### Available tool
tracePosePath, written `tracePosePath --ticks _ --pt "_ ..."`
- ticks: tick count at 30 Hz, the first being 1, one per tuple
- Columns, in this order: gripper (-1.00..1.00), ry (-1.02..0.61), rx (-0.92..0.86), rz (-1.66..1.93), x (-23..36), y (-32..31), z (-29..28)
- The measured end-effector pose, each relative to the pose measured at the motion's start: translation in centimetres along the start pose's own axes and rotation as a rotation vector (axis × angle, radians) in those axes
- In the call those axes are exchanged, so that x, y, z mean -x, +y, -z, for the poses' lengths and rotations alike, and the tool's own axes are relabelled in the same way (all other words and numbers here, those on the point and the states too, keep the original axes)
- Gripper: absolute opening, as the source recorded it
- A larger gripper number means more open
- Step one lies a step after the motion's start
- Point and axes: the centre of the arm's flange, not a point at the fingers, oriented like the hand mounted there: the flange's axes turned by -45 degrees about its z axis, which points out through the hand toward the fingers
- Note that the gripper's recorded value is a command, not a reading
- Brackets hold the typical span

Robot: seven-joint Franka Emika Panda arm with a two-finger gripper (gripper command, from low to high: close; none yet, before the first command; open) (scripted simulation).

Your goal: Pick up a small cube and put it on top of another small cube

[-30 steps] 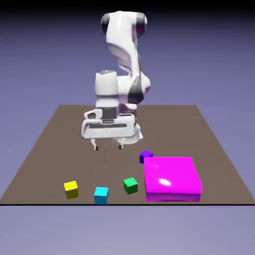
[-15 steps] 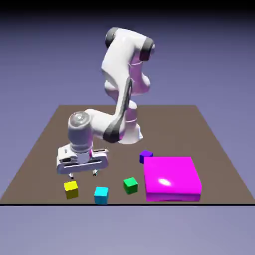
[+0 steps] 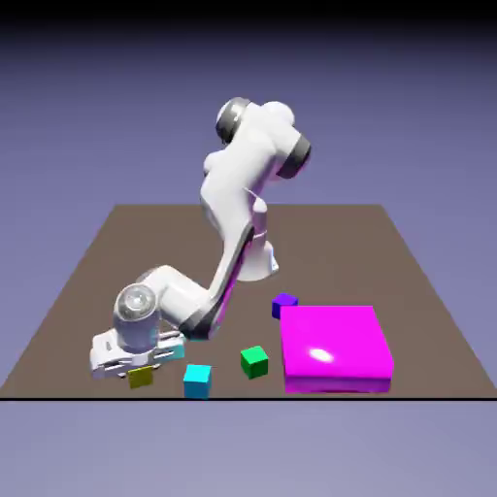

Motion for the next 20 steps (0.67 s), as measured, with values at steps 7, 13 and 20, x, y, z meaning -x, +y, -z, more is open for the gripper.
tracePosePath --ticks 7,13,20 --pt "-1.0 -0.007 0.11 0.267 -3.6 -9.8 7.8" --pt "-1.0 -0.001 0.175 0.373 -5.2 -13.4 6.5" --pt "1.0 -0.001 0.177 0.373 -4.8 -13.7 9.3"
